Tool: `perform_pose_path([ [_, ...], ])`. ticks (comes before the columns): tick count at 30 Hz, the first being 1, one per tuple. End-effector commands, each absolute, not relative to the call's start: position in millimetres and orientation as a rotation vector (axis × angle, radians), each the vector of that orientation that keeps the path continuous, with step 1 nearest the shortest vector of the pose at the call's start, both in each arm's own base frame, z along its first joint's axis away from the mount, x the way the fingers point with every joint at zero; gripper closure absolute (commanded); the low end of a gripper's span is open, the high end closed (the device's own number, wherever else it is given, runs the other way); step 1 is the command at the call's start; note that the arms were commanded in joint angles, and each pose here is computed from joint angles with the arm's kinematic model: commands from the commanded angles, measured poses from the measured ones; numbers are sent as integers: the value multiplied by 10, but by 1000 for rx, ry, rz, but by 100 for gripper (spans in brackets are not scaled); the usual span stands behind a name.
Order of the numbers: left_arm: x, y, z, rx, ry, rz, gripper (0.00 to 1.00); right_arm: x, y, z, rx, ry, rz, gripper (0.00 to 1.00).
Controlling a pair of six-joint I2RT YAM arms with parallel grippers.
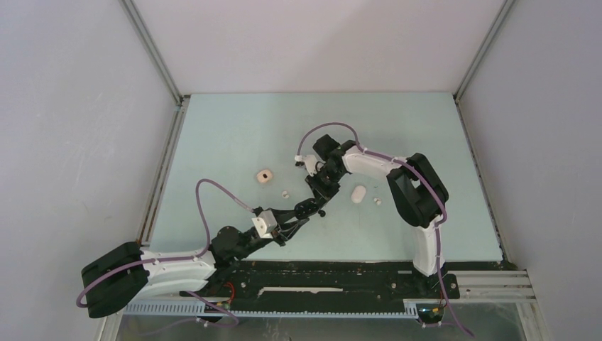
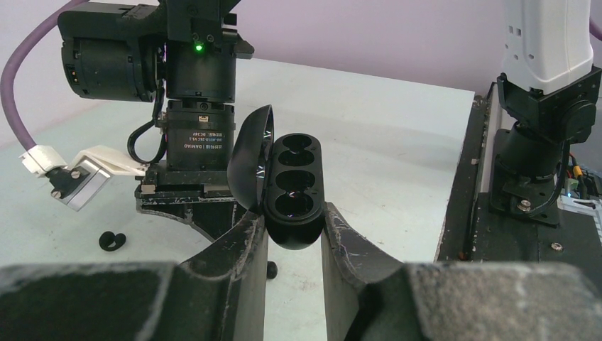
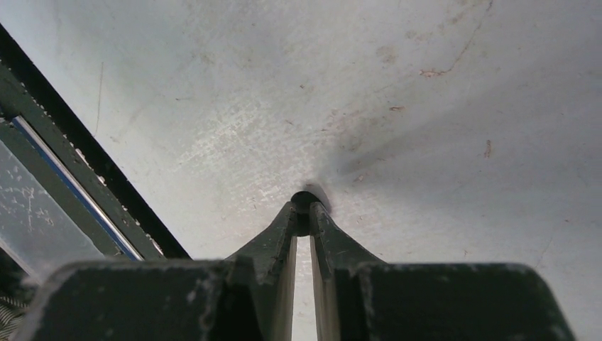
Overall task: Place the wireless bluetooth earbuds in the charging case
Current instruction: Pick up the earbud from the center of the board.
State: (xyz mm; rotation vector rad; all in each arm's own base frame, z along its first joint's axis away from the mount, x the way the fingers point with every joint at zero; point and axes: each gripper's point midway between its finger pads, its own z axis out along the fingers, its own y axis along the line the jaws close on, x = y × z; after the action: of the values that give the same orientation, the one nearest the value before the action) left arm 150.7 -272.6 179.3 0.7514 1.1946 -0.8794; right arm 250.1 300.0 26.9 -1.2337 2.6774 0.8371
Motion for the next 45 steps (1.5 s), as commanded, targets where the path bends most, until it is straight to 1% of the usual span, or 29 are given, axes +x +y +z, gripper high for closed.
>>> perform_pose_path([
  [1,1472,-2711,1765,774,1175,-873,100,2619,2937,384,-1194,2645,797,85],
  [10,1468,-2721,1727,783,1185,-874,100,2548,2834,297,-1185,2683,785,83],
  [16,1470,-2725,1710,786,1190,-874,100,2454,2858,227,-1212,2708,802,78],
  [21,1474,-2724,1712,784,1191,-872,100,2404,2898,194,-1222,2717,825,76],
  [29,1469,-2727,1686,793,1197,-871,100,2391,2930,206,-1213,2717,853,76],
  [36,1462,-2734,1643,805,1209,-871,100,2375,2967,259,-1212,2701,892,80],
  [39,1461,-2733,1644,806,1210,-871,100,2330,3007,294,-1224,2690,934,79],
  [43,1461,-2733,1641,806,1211,-871,100,2282,3018,300,-1257,2684,917,78],
  [45,1485,-2774,1768,791,1186,-877,100,2268,3026,317,-1265,2679,913,78],
])
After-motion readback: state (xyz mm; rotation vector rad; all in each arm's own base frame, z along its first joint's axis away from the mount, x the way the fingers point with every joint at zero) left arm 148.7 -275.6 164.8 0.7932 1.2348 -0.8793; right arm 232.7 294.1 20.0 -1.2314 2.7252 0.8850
